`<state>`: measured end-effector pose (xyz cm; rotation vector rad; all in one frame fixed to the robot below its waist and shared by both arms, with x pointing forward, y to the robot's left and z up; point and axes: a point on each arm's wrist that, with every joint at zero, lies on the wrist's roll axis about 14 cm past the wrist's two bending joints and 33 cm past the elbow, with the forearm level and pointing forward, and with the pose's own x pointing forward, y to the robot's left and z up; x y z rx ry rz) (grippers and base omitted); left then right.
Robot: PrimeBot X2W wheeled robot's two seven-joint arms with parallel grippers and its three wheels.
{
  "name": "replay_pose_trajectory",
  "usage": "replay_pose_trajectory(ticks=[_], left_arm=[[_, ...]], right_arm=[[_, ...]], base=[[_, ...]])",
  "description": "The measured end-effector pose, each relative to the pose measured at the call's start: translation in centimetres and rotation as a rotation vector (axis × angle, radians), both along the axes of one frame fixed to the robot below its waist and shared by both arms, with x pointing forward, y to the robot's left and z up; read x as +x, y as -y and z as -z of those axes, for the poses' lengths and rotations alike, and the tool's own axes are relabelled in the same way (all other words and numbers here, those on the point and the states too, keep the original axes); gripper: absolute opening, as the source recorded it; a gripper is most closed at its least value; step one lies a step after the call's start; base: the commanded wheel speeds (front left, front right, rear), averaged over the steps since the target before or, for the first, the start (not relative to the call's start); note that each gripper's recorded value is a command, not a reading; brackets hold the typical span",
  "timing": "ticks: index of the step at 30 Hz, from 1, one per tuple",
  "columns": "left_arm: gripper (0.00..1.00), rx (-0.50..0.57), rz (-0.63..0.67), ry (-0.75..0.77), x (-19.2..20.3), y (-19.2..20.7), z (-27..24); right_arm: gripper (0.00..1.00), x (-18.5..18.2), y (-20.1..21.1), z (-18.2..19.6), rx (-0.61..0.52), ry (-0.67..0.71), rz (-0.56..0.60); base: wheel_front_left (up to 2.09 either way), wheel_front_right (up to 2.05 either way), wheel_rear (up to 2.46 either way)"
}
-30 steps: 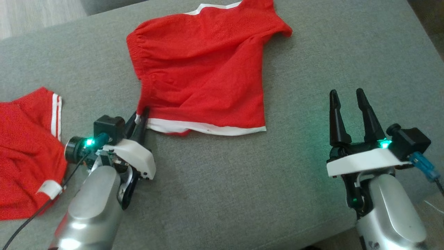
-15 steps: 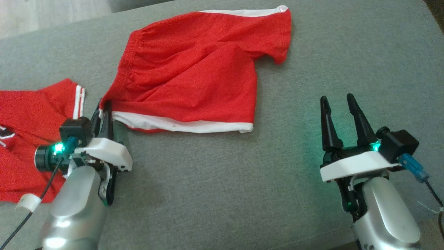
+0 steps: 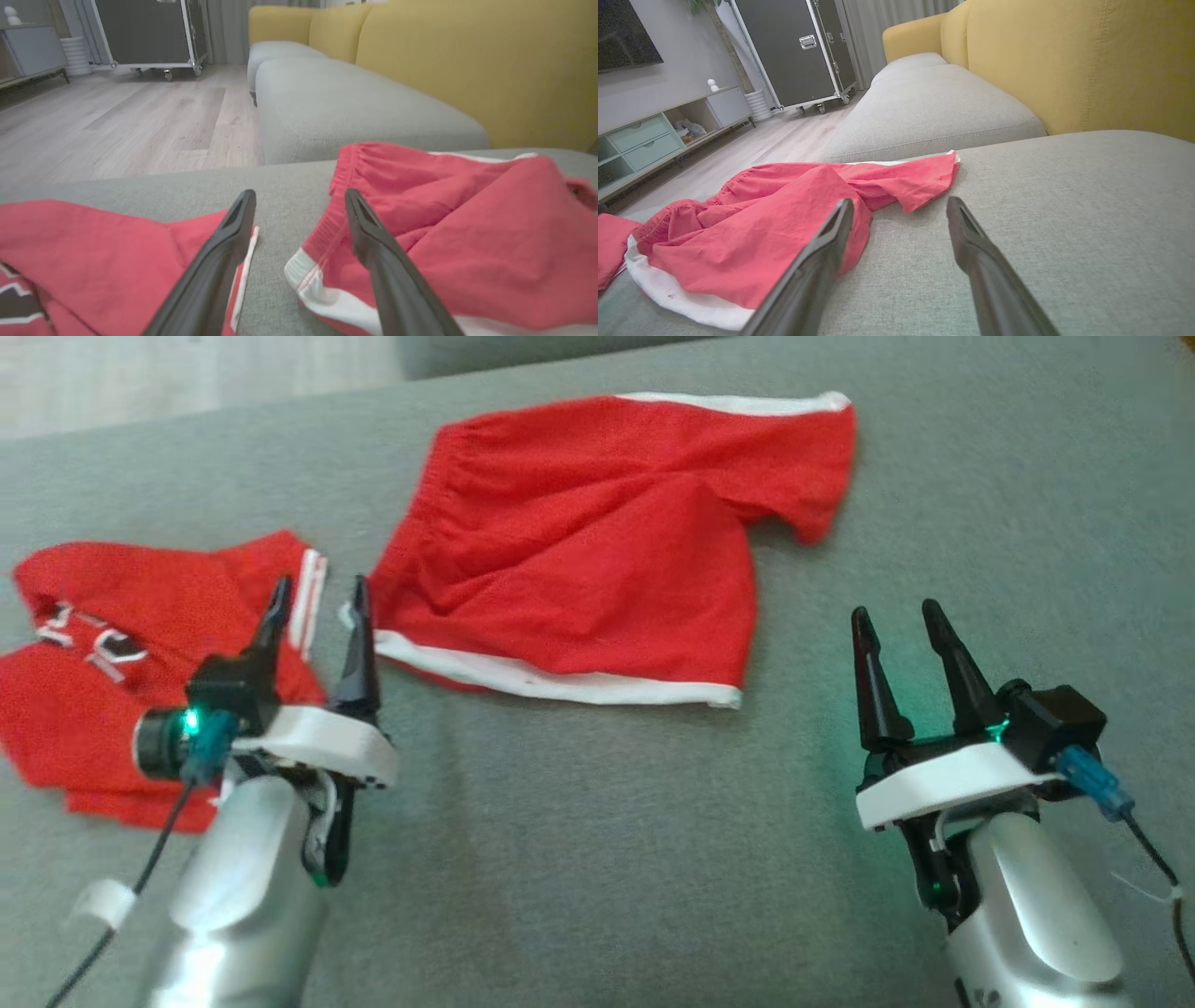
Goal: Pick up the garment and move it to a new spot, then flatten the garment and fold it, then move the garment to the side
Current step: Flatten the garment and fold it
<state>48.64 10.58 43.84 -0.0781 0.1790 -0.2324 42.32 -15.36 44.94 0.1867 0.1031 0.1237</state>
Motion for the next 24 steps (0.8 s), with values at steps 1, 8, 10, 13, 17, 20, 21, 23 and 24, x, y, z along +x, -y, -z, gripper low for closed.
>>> replay_pose_trajectory(ticks=[1,8,10,13,17,20,21,23,24], left_arm=[[1.0,-0.016,-0.002,0.024,-0.3,-0.1,-0.8],[1.0,-0.08,-0.066,0.063,-4.8,-1.9,-2.1],[1.0,-0.085,-0.083,0.054,-6.1,-2.5,-1.8],[1.0,-0.094,-0.107,0.055,-7.0,-3.3,-1.9],[1.0,-0.093,-0.139,0.057,-7.5,-4.4,-1.9],[1.0,-0.098,-0.154,0.047,-7.9,-4.9,-1.6],[1.0,-0.099,-0.161,0.043,-8.0,-5.1,-1.5],[1.0,-0.097,-0.172,0.037,-8.1,-5.5,-1.3],[1.0,-0.097,-0.177,0.034,-8.2,-5.6,-1.2]], right_arm=[[1.0,0.1,-0.3,0.0,0.002,0.001,-0.007],[1.0,0.5,-2.5,1.7,0.019,-0.063,-0.06],[1.0,1.0,-3.0,2.4,0.023,-0.101,-0.07],[1.0,2.5,-3.9,3.1,0.027,-0.154,-0.09],[1.0,4.3,-5.3,4.4,0.019,-0.245,-0.12],[1.0,4.9,-5.9,6.0,-0.014,-0.322,-0.139],[1.0,5.0,-6.1,6.6,-0.024,-0.349,-0.145],[1.0,5.1,-6.4,7.6,-0.049,-0.395,-0.159],[1.0,5.2,-6.5,7.9,-0.067,-0.408,-0.17]], base=[[0.0,0.0,0.0],[0.0,0.0,0.0],[0.0,0.0,0.0],[0.0,0.0,0.0],[0.0,0.0,0.0],[0.0,0.0,0.0],[0.0,0.0,0.0],[0.0,0.0,0.0],[0.0,0.0,0.0]])
